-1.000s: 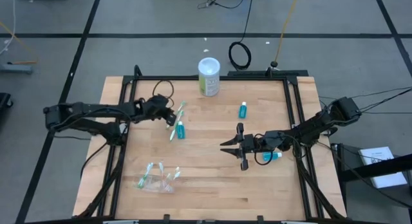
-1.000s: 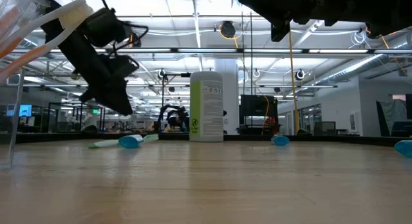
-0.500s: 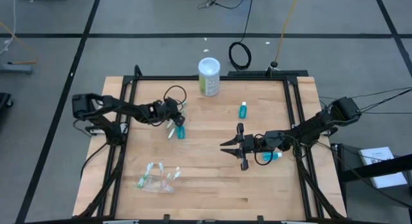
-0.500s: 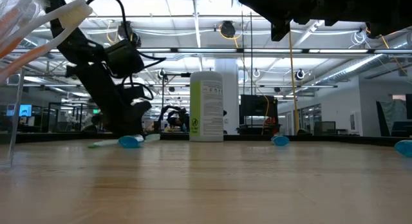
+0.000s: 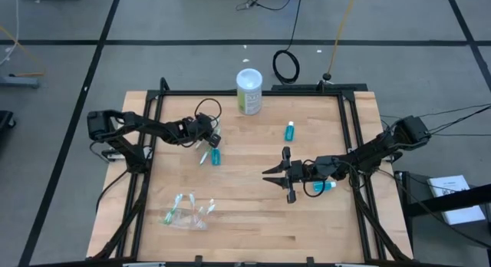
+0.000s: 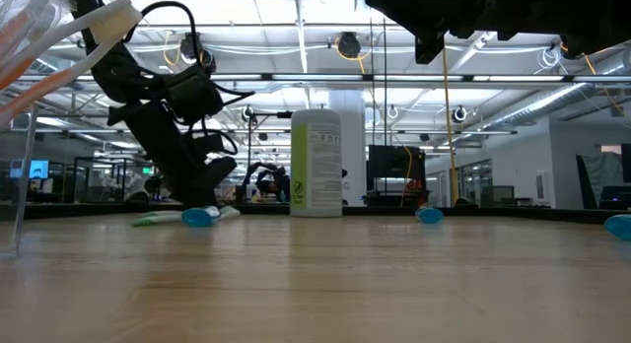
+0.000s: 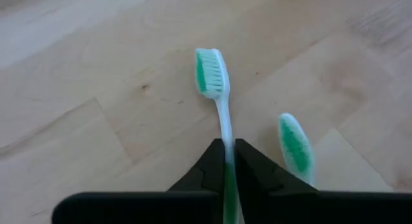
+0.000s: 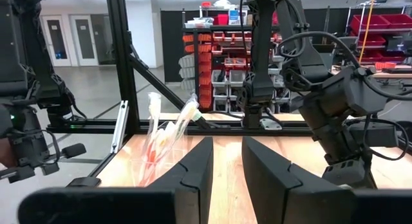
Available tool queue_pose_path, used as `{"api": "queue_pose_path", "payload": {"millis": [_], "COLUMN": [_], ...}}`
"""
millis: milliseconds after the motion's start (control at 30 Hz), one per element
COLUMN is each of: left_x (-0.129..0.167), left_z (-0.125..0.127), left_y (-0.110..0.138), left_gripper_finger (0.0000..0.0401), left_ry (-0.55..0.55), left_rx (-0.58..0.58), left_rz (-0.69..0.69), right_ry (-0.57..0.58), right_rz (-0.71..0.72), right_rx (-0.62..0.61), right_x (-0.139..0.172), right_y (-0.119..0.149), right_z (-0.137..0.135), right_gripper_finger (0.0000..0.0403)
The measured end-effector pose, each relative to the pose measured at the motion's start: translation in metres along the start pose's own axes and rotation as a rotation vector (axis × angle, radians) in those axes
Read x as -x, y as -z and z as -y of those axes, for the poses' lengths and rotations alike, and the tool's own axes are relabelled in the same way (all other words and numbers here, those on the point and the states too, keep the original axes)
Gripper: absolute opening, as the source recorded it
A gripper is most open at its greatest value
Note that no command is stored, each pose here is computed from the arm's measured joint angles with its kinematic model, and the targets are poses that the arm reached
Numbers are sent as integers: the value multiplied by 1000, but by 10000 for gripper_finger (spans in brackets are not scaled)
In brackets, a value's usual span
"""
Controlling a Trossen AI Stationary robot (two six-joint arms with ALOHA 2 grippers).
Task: Pick & Place toothbrushing station
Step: Put the green toothbrush into the transparent organizer
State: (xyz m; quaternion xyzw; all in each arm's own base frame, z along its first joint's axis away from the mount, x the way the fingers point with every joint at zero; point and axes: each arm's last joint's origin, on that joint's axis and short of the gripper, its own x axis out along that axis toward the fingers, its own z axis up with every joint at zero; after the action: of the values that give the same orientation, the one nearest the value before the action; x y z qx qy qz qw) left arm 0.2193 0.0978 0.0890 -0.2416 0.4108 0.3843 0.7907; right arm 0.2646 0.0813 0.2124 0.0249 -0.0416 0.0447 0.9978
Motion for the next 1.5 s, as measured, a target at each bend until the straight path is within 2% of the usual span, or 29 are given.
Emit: {"api": "queue_pose_path", "payload": {"millis": [233,400,500,633,800,933,1067,1233,1333,1500], "left_x": [0,12,29,63,103,119,109,84,63,28], "left_z": [-1,0,2,6,9,6,0,-1,1,6], "left_y": [-1,-9,-16,-32,-39,-35,-33,-38,-39,-46], "left_gripper_finger": [15,15,8,2,2,1,22,102,150,200], "left_ry": [7,66,122,187,275,288,247,252,252,197], "left_rx": [-1,10,-13,-23,-32,-63,7,56,42,21], "left_rz": [10,68,131,302,458,473,396,335,296,195], "right_ry": [0,0,0,0,2,4,10,18,18,20], "right_rz": [0,-1,0,-6,-10,-7,2,5,4,6], "right_rx": [0,0,0,3,6,10,12,12,12,11], "right_x": [0,0,0,0,0,0,0,-1,-1,-1], "right_y": [0,0,0,0,1,1,0,-1,-1,-1], "right_z": [0,0,0,0,0,1,2,4,4,5], "right_gripper_finger": [73,73,73,73,73,73,73,73,73,73]}}
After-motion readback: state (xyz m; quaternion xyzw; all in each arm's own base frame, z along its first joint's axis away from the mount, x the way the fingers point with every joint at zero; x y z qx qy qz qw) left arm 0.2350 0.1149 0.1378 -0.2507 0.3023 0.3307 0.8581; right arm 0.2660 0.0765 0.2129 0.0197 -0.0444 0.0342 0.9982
